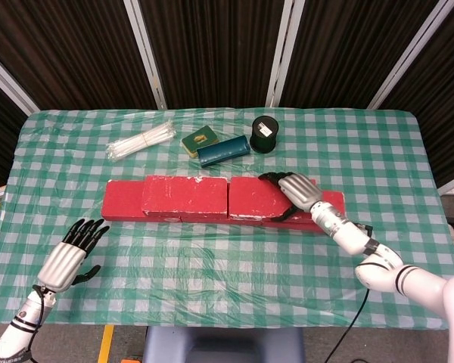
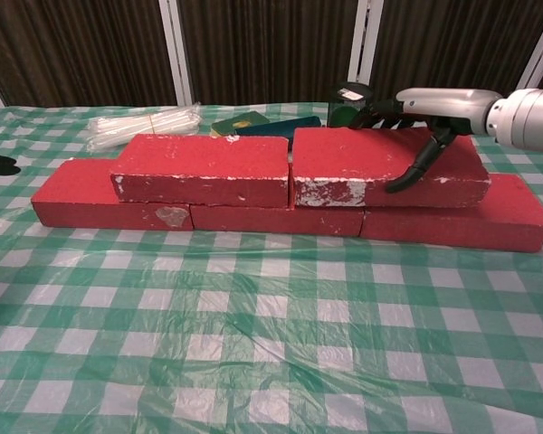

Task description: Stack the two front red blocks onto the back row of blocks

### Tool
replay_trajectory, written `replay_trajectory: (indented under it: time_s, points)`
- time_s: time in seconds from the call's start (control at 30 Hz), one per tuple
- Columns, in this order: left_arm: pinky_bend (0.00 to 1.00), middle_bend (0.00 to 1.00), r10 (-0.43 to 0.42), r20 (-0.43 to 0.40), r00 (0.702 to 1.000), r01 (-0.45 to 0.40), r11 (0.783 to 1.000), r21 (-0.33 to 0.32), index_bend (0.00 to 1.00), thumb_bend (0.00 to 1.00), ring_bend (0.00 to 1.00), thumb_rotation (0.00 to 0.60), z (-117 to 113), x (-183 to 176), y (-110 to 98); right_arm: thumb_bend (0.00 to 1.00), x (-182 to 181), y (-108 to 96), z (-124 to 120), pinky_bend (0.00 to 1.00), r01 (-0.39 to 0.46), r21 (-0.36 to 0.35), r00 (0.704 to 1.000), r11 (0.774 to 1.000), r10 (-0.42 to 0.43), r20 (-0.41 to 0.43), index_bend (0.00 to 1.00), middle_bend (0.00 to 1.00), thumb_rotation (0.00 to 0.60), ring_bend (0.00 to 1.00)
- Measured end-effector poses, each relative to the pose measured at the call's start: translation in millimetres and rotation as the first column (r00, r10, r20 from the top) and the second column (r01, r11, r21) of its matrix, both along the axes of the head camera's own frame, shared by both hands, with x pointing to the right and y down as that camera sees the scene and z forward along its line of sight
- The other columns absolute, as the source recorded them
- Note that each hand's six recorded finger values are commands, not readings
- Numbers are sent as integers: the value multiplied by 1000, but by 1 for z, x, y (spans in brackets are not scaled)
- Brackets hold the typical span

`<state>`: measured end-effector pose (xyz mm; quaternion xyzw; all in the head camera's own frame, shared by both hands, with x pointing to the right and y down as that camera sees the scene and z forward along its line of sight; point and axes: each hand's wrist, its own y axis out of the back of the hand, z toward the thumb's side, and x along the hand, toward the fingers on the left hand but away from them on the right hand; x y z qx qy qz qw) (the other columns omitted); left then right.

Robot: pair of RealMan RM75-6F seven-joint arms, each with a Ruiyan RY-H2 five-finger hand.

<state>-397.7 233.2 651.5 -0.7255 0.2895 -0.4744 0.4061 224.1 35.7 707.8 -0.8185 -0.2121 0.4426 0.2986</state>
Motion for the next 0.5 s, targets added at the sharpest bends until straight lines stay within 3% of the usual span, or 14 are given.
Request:
replay_trajectory:
  time_s: [0.5]
  points:
    - [11, 0, 4, -3, 1000, -4, 1000, 6, 0, 295, 0, 600, 1, 0, -1, 113, -3, 1, 8, 657, 5, 16, 1000, 1000, -5, -29, 353, 482, 600, 430]
